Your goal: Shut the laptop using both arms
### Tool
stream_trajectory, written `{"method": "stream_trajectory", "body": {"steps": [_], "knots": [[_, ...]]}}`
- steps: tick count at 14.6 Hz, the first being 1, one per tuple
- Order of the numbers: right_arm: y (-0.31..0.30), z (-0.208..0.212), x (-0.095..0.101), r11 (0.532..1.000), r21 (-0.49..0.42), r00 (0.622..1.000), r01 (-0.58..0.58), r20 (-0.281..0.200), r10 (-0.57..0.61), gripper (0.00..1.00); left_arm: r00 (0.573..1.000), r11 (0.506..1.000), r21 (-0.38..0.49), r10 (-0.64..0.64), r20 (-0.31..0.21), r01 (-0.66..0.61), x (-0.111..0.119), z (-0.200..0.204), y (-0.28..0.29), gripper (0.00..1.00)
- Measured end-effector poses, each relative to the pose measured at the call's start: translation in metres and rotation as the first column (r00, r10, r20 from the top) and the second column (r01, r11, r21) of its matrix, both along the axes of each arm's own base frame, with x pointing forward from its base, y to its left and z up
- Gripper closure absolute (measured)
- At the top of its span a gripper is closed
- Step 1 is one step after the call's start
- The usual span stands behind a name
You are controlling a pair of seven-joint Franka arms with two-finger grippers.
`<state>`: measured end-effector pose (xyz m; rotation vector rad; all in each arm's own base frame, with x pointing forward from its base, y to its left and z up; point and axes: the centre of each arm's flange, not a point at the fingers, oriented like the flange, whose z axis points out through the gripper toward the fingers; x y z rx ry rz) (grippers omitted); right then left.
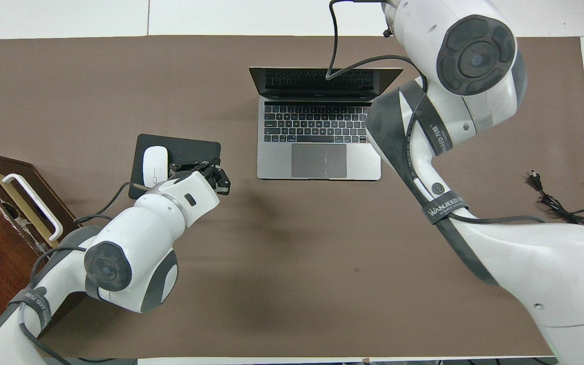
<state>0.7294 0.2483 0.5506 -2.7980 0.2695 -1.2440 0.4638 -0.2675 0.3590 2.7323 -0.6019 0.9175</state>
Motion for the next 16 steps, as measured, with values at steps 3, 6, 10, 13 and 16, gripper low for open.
{"method": "stream_trajectory", "body": {"steps": [3, 6, 10, 13, 16], "knots": [[0.013, -0.002, -0.005, 1.000, 0.014, 1.000, 0.004, -0.007, -0.004, 0.99, 0.999, 0.999, -0.008, -0.038, 0.010, 0.038, -0.011, -0.021, -0.023, 0.99], [0.035, -0.012, -0.010, 1.000, 0.030, 1.000, -0.006, -0.025, 0.006, 0.99, 0.997, 0.997, -0.022, -0.067, 0.025, 0.068, -0.022, -0.051, -0.044, 0.99], [0.045, -0.032, -0.009, 1.000, 0.005, 0.999, -0.017, -0.040, 0.017, 0.99, 0.995, 0.996, -0.027, -0.086, 0.042, 0.087, -0.030, -0.087, -0.055, 0.99], [0.047, -0.052, -0.004, 1.000, -0.003, 0.998, -0.026, -0.050, 0.025, 0.99, 0.995, 0.995, -0.030, -0.089, 0.050, 0.090, -0.027, -0.090, -0.058, 0.99], [0.049, -0.065, 0.000, 0.999, 0.000, 0.998, -0.033, -0.054, 0.033, 0.99, 0.995, 0.995, -0.032, -0.089, 0.053, 0.090, -0.026, -0.089, -0.059, 0.99]]}}
